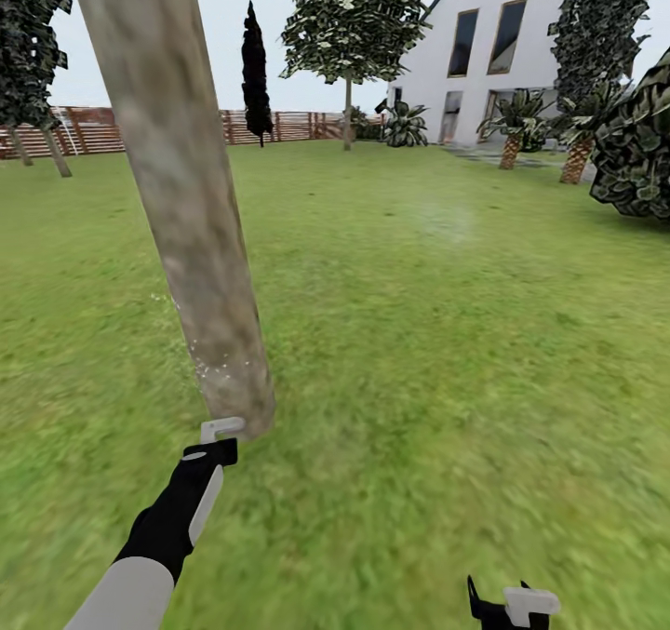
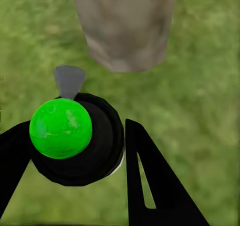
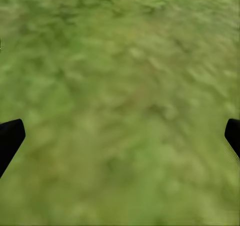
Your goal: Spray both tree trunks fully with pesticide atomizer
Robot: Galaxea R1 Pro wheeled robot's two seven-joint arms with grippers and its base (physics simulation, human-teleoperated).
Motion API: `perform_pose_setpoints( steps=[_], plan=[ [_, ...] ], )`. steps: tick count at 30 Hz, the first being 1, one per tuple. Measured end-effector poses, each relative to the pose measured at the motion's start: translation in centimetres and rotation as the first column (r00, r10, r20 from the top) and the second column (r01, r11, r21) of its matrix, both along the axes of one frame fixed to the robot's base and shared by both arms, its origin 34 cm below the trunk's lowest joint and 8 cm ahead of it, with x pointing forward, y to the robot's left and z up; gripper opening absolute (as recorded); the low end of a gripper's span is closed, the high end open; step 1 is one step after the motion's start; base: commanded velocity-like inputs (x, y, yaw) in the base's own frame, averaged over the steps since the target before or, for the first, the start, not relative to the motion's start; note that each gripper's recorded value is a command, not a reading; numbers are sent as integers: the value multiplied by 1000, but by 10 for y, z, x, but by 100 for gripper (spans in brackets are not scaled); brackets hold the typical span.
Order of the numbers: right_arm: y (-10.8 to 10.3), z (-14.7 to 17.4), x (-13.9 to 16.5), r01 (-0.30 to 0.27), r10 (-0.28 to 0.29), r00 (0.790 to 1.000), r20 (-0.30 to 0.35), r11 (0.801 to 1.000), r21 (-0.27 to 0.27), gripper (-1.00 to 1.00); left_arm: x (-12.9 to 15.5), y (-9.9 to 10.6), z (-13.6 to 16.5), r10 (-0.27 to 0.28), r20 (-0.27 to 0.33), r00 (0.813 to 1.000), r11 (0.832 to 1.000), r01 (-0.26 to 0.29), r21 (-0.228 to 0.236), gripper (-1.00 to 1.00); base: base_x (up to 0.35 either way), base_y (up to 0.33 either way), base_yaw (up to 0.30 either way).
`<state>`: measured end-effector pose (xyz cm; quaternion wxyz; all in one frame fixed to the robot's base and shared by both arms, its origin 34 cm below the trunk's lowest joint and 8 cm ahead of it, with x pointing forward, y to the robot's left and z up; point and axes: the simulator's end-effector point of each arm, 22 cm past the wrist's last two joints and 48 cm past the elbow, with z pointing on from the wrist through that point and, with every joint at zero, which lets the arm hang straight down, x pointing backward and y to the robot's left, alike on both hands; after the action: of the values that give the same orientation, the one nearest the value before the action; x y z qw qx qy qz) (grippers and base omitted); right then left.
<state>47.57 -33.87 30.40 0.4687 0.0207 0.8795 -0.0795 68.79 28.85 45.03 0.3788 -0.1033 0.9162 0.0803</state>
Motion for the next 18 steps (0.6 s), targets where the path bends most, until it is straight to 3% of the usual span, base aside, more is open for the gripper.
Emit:
perform_pose_setpoints(
  steps=[7, 12, 18],
  plan=[
    [0, 0, 0, 0, 0, 1000, 0, 1000, 0, 100, -1, 3, 0, 5, -2, 1000, 1000, -5, 7, -100, 96, -267, 279],
    [1, 0, 0, -3, 3, 1000, 0, 1000, 0, 100, -15, 28, -13, 58, -60, 997, 998, -56, 25, -100, 119, -267, 243],
    [1, 0, 0, -3, 3, 1000, 0, 1000, 0, 100, -20, 20, -19, 63, -79, 995, 998, -62, 6, -100, 144, -267, 26]
  ],
)
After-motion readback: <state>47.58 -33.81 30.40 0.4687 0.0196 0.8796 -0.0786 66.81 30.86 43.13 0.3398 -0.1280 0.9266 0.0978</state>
